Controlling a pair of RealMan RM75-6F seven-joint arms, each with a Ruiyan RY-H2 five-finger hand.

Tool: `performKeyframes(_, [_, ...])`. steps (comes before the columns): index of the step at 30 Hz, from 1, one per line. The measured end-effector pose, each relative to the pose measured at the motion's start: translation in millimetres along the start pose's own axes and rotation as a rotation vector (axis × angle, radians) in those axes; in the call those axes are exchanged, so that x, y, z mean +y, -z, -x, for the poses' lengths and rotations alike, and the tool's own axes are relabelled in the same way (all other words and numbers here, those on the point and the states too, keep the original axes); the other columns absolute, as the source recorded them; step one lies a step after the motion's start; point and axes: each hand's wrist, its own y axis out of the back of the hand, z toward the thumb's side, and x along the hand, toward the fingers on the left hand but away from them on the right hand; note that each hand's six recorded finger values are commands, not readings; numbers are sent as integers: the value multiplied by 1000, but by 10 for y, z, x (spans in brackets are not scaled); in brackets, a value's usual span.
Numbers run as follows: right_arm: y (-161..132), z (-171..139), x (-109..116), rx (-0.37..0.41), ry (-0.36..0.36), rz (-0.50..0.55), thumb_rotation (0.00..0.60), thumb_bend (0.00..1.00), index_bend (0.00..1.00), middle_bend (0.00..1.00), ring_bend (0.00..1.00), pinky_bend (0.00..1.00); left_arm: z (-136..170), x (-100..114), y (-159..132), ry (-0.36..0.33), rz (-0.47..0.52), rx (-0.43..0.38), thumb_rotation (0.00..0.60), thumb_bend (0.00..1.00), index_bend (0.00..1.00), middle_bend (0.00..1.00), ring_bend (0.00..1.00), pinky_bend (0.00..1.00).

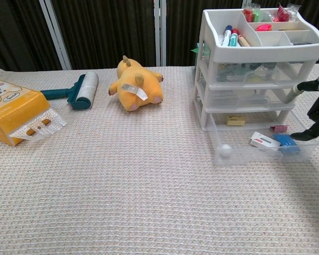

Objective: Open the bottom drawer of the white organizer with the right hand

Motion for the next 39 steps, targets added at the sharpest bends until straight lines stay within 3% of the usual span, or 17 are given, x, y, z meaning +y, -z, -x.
performKeyframes(7, [-172,151,-135,-103,-32,-113,600,106,380,962,957,715,0,6,24,5,8,3,600,97,0,0,0,0])
performKeyframes(15, [-366,259,-212,-161,-59,-144,600,106,383,963,958,715,-3,0,18,16,14,-6,600,96,0,0,0,0])
performKeyframes(39, [-328,418,-407,-317,-130,-43,600,102,335,963,957,715,-5,-18,1,46,43,-41,600,97,0,0,0,0])
